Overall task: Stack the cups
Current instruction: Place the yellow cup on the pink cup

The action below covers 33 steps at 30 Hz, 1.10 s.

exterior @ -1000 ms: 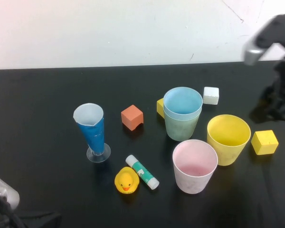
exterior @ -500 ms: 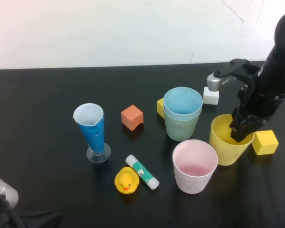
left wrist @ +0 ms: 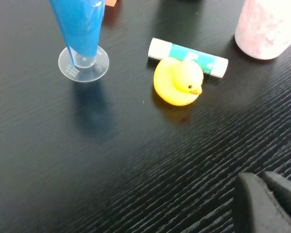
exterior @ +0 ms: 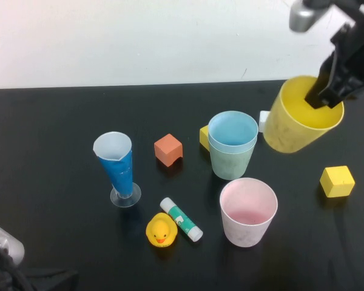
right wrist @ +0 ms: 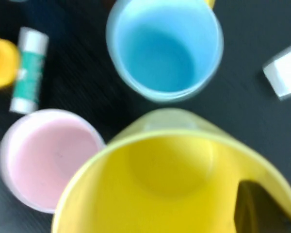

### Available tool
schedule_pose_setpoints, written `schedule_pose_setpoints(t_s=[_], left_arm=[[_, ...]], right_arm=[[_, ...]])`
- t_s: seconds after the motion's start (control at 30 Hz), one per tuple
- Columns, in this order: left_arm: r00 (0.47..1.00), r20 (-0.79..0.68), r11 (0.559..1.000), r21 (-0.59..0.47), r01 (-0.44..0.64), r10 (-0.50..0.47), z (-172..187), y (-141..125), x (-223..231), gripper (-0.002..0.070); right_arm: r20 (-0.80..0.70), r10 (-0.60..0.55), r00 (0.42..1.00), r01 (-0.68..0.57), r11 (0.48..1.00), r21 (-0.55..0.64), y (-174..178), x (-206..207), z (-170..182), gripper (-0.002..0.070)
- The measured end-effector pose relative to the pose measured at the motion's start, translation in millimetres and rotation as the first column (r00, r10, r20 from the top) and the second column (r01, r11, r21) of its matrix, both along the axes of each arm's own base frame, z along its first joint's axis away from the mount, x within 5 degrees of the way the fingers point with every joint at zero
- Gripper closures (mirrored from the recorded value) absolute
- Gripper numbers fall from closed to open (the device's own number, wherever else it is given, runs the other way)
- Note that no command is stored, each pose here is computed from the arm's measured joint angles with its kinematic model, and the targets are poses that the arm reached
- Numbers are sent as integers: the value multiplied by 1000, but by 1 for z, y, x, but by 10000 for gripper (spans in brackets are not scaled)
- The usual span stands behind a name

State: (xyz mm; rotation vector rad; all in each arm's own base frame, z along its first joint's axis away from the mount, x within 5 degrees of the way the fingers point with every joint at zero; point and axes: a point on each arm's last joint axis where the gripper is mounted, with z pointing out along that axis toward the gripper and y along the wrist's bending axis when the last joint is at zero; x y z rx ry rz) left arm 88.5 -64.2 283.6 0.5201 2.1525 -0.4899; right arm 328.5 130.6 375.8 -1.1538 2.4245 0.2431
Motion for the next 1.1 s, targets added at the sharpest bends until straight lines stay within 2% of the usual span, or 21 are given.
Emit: schedule_pose_setpoints(t_s=[0.13,0.33,0.63,0.87,0.93,1.0,1.1], left_arm=[[1000,11,1000,4,-2,1,0,0,1,673],[1000,22,1000,15,-3,2,1,1,1,673],[1000,-9,999,36,5,-4,-2,2,-1,673],[1000,4,1000,28,1,-2,-1,1,0,673],[1000,10,1000,25,0,0,-1,1,0,673],[1000,11,1000,24,0,0,0,1,1,673],[1000,11,1000,24,0,0,0,1,1,673]], right_arm=[[40,84,996,-85,996,16,21,-24,17,660],[13,195,981,-194,980,-41,62,-36,3,660],[-105,181,978,-192,976,-100,70,-37,-35,660],[-136,167,977,-185,973,-137,70,-33,-49,652],[-142,166,976,-186,973,-139,71,-31,-52,623],[-152,165,974,-187,972,-143,72,-30,-56,564],[-158,161,974,-184,972,-145,73,-28,-60,426]])
